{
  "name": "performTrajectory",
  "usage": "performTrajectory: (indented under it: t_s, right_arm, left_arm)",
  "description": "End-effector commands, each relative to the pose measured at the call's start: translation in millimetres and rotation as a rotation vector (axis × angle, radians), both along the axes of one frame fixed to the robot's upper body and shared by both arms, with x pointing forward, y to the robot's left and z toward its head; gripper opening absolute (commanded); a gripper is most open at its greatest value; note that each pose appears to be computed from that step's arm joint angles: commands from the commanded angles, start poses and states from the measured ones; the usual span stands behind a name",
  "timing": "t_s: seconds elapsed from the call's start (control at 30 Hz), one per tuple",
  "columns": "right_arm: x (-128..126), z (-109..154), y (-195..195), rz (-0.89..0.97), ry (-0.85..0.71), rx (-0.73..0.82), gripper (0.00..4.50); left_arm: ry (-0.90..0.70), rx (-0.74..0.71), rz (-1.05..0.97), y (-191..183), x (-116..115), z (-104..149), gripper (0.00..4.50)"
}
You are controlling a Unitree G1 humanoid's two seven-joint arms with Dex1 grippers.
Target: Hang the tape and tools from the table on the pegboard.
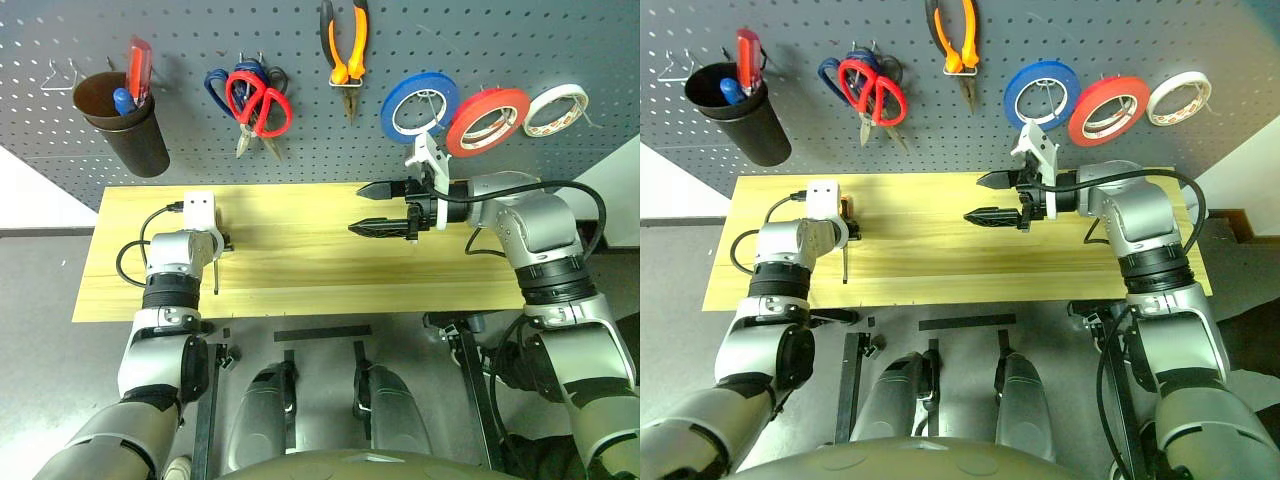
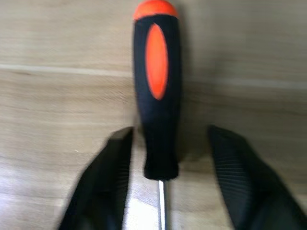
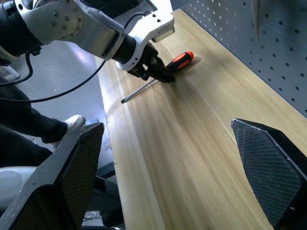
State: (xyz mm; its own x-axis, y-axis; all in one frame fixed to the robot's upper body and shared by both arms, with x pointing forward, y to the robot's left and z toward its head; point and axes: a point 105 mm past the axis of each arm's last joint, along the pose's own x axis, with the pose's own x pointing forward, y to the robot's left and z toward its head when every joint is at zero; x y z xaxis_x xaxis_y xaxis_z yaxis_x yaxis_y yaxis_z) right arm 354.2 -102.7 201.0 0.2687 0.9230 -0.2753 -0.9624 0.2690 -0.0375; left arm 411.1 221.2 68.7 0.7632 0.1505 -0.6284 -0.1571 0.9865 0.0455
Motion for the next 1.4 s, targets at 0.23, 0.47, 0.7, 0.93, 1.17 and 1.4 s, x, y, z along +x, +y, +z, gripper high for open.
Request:
performTrajectory:
  t_s: [0.23, 0.47, 0.7, 0.93, 1.17, 1.4]
  right_arm:
    - [0.5, 14.9, -8.2, -0.007, -0.062, 0.025, 4.50]
    - [-4.2, 31.5, -6.6, 0.025, -0.100, 0.086, 4.50]
    - [-8.2, 52.5, -9.1, 0.043, -0.140, 0.174, 4.50]
    - [-9.2, 81.0, -17.4, 0.048, -0.163, 0.306, 4.50]
    - [-13.1, 104.0, -18.7, 0.072, -0.221, 0.381, 4.50]
    - [-17.4, 129.4, -11.7, 0.110, -0.282, 0.458, 4.50]
  left_arm:
    - [-0.015, 0.015, -0.011, 9.3, -16.5, -7.8, 0.44]
    - [-0.323, 0.024, -0.218, -11.0, -40.3, 38.8, 0.44]
    - [-0.643, -0.067, -0.396, -39.8, -85.4, 89.9, 0.44]
    - [-1.123, -0.179, -0.518, -51.9, -107.8, 180.9, 0.44]
    - [-1.427, -0.171, -0.519, -28.2, -119.0, 233.7, 0.44]
    - [-1.492, -0.118, -0.528, -24.8, -111.7, 254.9, 0.44]
